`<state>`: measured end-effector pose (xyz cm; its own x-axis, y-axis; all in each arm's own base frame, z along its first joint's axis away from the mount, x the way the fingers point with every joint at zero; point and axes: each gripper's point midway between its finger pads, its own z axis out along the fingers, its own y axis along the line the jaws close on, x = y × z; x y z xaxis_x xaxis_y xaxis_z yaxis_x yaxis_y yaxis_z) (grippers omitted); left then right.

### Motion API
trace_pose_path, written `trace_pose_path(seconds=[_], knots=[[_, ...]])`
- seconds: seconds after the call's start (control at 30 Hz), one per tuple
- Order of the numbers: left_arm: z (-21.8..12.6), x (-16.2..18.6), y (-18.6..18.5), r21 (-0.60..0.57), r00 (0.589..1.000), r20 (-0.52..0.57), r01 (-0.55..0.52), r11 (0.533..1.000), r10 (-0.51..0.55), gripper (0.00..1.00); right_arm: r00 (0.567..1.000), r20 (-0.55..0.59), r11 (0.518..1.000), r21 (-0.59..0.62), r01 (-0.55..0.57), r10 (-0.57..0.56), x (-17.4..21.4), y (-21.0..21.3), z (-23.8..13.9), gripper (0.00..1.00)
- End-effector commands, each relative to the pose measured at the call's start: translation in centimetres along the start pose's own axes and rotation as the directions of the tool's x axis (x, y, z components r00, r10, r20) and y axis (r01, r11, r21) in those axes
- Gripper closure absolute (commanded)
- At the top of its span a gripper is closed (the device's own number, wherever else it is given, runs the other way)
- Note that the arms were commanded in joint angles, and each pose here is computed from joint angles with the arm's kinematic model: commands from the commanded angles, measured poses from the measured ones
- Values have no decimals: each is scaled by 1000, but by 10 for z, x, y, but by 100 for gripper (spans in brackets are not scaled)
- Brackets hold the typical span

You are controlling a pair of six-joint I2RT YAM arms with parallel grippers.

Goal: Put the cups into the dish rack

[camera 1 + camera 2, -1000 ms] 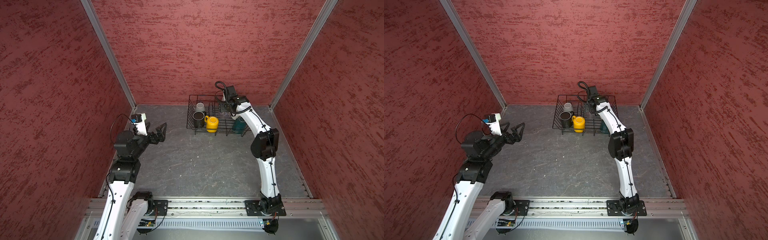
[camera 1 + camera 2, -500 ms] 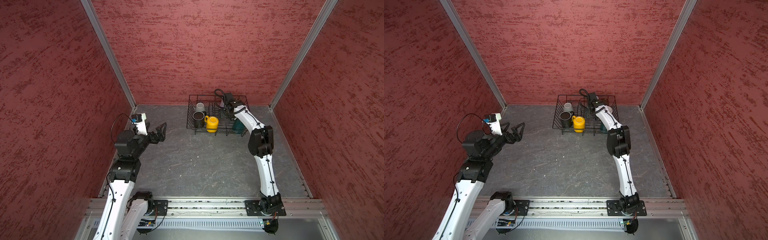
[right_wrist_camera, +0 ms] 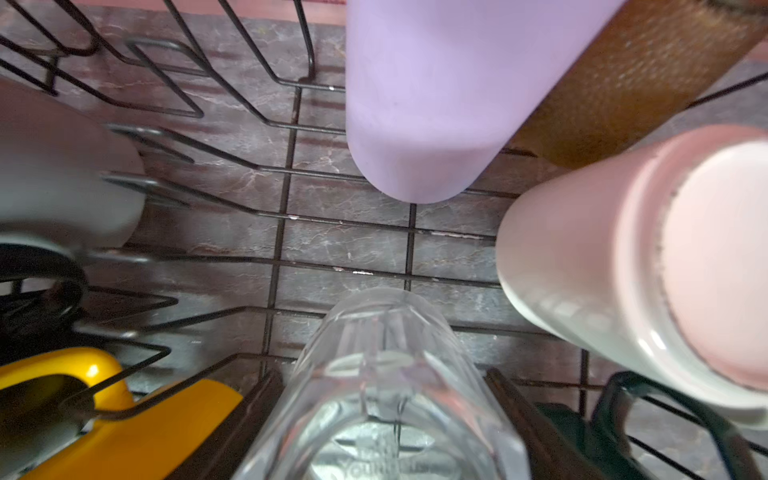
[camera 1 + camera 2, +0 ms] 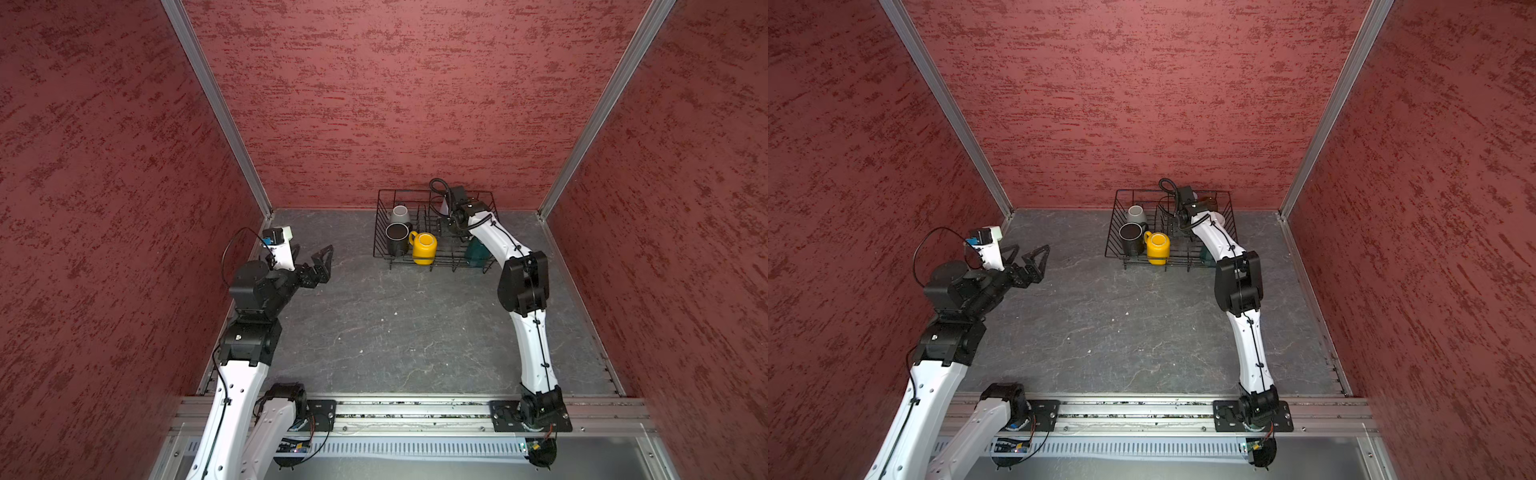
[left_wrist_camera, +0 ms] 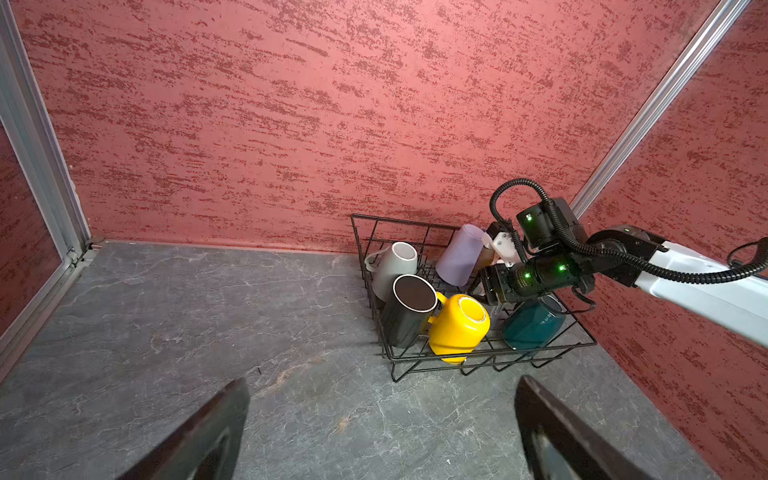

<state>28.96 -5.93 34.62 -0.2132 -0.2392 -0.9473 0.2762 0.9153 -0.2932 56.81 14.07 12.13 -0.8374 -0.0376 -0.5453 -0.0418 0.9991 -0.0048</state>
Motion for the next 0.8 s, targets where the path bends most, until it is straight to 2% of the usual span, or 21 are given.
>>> trace_pose_path(seconds=[0.0,0.07,0.27,0.4,0.5,0.6,0.67,0.7,0.77], knots=[[0,-1,1,-6,1000,17,-11,1000,11,0,992,121,999,-34,-21,24,-35,-2,-55,12],[0,0,1,-7,1000,16,-8,1000,8,1,991,131,999,-41,-21,27,-38,-2,-64,1],[1,1,2,-5,1000,14,-1,1000,1,0,985,169,998,-51,-37,45,-44,-4,-85,1],[2,0,3,-9,1000,15,-1,1000,1,0,960,266,992,-111,-56,83,-59,-4,-130,1],[4,2,4,-13,1000,11,7,1000,-7,0,934,343,983,-179,-42,102,-53,-2,-161,1],[7,5,8,-20,1000,7,18,1000,-18,0,884,446,972,-231,-39,141,-32,-12,-195,1],[12,8,11,-25,1000,3,22,999,-22,0,833,522,961,-274,-40,183,-13,-24,-215,1],[16,10,14,-35,1000,-3,26,999,-26,0,793,574,957,-290,-34,202,-3,-33,-227,1],[24,16,24,-73,999,-13,37,997,-38,1,736,631,958,-277,-79,244,23,-60,-232,1]])
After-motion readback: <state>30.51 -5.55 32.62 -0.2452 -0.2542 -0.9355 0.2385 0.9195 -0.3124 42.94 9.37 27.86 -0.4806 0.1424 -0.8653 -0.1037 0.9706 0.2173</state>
